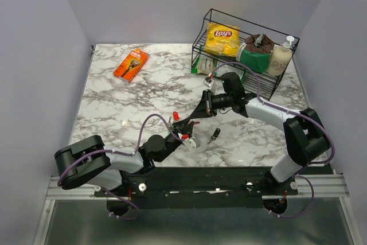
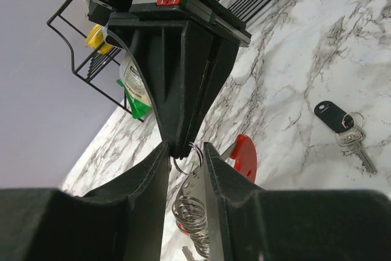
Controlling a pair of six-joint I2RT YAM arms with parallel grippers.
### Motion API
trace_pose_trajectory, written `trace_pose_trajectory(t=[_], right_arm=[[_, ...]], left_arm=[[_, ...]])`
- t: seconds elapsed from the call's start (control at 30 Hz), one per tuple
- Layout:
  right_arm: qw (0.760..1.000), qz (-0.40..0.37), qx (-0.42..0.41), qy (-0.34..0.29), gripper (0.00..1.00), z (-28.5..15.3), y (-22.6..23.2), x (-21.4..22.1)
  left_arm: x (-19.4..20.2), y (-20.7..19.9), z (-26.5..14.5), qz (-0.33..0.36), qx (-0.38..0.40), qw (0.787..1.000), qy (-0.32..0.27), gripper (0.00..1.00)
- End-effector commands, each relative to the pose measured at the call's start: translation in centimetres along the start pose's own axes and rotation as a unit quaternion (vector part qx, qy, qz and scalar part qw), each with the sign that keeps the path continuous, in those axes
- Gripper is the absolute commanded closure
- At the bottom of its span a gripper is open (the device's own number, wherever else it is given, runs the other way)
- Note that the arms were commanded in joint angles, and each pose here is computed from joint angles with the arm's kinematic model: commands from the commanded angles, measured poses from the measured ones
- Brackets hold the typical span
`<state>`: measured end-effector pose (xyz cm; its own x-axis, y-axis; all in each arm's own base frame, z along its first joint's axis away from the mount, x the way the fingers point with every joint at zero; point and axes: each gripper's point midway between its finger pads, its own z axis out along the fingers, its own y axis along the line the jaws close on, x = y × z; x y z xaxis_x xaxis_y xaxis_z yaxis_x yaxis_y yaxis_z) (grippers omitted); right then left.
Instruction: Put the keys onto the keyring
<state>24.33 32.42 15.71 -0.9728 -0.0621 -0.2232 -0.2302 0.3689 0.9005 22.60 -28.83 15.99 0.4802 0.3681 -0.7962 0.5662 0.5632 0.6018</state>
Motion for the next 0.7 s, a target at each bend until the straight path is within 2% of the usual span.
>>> trace_pose_trajectory(t=[0.0, 0.17, 0.23, 0.27, 0.37, 0.53, 0.67], right_arm=[[1.000, -0.016, -0.024, -0.009, 1.00, -0.7, 1.8, 0.0], [0.999, -0.017, -0.032, -0.015, 1.00, -0.9, 2.2, -0.1], [0.999, -0.018, -0.034, -0.019, 1.00, -1.1, 2.6, -0.2], [0.999, -0.020, -0.034, -0.022, 1.00, -1.1, 2.6, -0.3], [0.999, -0.017, -0.033, -0.027, 1.00, -1.1, 2.7, -0.5], [0.998, 0.021, -0.045, -0.038, 1.00, -1.1, 2.9, -0.7], [0.994, 0.062, -0.080, -0.045, 1.00, -1.1, 3.6, -0.7]], left_arm=[[-0.4, 1.1, 0.5, -0.025, -0.038, 0.999, -0.001, 0.67], [0.3, 1.1, 0.5, -0.035, -0.048, 0.998, 0.010, 0.66], [0.1, 1.2, 0.5, -0.051, -0.053, 0.997, 0.008, 0.57], [0.0, 1.4, 0.2, -0.061, -0.056, 0.997, 0.006, 0.48], [-0.5, 2.0, -0.5, -0.090, -0.070, 0.993, -0.011, 0.45], [-1.5, 2.6, -1.7, -0.098, -0.070, 0.992, -0.034, 0.47], [-1.9, 2.7, -2.3, -0.085, -0.062, 0.994, -0.043, 0.59]])
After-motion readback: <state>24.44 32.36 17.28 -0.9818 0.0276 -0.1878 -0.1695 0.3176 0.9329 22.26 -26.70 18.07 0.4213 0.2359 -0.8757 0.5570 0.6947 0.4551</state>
